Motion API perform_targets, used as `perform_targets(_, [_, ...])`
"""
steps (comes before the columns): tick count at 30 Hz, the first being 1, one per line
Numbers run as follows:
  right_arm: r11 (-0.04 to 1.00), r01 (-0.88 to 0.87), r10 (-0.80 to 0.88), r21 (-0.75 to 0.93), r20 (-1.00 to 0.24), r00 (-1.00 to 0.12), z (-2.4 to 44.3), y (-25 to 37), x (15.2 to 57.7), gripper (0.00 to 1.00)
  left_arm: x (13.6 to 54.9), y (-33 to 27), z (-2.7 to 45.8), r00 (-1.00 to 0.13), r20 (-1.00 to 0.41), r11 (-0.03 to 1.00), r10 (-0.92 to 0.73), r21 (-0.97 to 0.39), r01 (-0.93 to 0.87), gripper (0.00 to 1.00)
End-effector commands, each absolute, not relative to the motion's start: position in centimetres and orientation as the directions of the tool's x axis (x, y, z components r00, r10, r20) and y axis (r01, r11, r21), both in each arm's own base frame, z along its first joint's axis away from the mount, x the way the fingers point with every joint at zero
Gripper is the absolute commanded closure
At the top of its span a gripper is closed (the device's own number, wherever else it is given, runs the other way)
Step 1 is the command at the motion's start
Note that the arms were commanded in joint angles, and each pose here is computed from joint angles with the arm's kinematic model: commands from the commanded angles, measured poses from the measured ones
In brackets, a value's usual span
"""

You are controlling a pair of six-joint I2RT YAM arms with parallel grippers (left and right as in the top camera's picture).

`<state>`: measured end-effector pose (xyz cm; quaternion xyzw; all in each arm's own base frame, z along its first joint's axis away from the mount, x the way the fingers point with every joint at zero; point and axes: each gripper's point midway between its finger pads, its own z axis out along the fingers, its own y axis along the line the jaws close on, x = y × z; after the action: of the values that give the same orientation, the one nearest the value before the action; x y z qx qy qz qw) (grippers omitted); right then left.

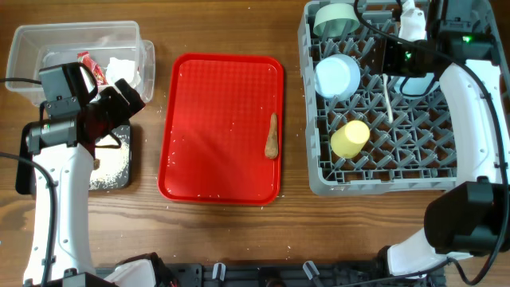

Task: Sort waste into correct bins and load items into the dishwasher rack
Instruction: 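Reach left gripper to red tray and grasp carrot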

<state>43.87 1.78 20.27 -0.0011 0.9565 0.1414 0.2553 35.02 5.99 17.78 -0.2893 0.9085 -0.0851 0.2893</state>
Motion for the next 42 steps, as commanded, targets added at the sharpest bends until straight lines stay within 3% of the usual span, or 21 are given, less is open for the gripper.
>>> perform_targets(1, [0.949, -0.108, 0.065, 0.297, -0.516, -0.854, 21.5, 2.6, 44.0, 0.45, 35.2, 6.3, 19.0, -0.651, -0.511, 0.827, -0.562, -0.320, -0.463, 0.00])
perform_targets(6, [0.933, -0.169, 0.013, 0.316, -0.501, -0.865, 21.4, 4.7, 43.3, 0.39, 35.2, 6.3, 19.0, -0.651, -0.511, 0.827, -0.562, -0.320, -0.463, 0.00])
perform_targets(11, [0.899, -0.323, -0.112, 0.297, -0.555, -0.824, 22.9, 11.0, 42.6, 0.33, 35.2, 6.3, 19.0, -0.651, -0.510, 0.827, -0.562, -0.320, -0.463, 0.00])
perform_targets(14, [0.890, -0.385, -0.178, 0.243, -0.594, -0.784, 24.2, 13.9, 41.8, 0.24, 35.2, 6.3, 19.0, -0.651, -0.511, 0.827, -0.562, -0.320, -0.463, 0.00])
perform_targets(18, [0.928, -0.341, -0.195, 0.150, -0.585, -0.787, 24.3, 12.6, 41.4, 0.10, 35.3, 6.3, 19.0, -0.649, -0.508, 0.824, -0.566, -0.326, -0.464, 0.00])
perform_targets(22, [0.951, -0.293, -0.193, 0.103, -0.544, -0.817, 23.5, 10.9, 40.8, 0.07, 34.6, 5.3, 18.6, -0.676, -0.460, 0.817, -0.576, -0.356, -0.453, 0.00])
perform_targets(24, [0.959, -0.273, -0.190, 0.078, -0.538, -0.821, 23.3, 10.2, 40.9, 0.04, 34.7, 3.3, 18.9, -0.711, -0.423, 0.814, -0.562, -0.433, -0.386, 0.00])
perform_targets(27, [0.969, -0.244, -0.189, 0.033, -0.537, -0.822, 23.3, 9.2, 41.1, 0.01, 35.2, -1.6, 18.7, -0.804, -0.399, 0.839, -0.440, -0.501, -0.211, 0.01])
perform_targets(32, [0.974, -0.226, -0.192, -0.003, -0.536, -0.822, 23.3, 8.5, 41.2, 0.00, 34.5, -9.6, 14.0, -0.914, -0.386, 0.961, -0.125, -0.276, -0.015, 0.01])
perform_targets(36, [0.974, -0.226, -0.192, -0.002, -0.533, -0.824, 23.2, 8.5, 41.2, 0.00, 33.5, -15.6, 8.7, -0.951, -0.302, 0.972, 0.069, -0.193, 0.132, 0.01])
perform_targets(42, [0.974, -0.225, -0.192, -0.001, -0.524, -0.830, 23.1, 8.5, 41.0, 0.00, 33.8, -19.5, 3.6, -0.962, -0.253, 0.968, 0.103, -0.197, 0.156, 0.03])
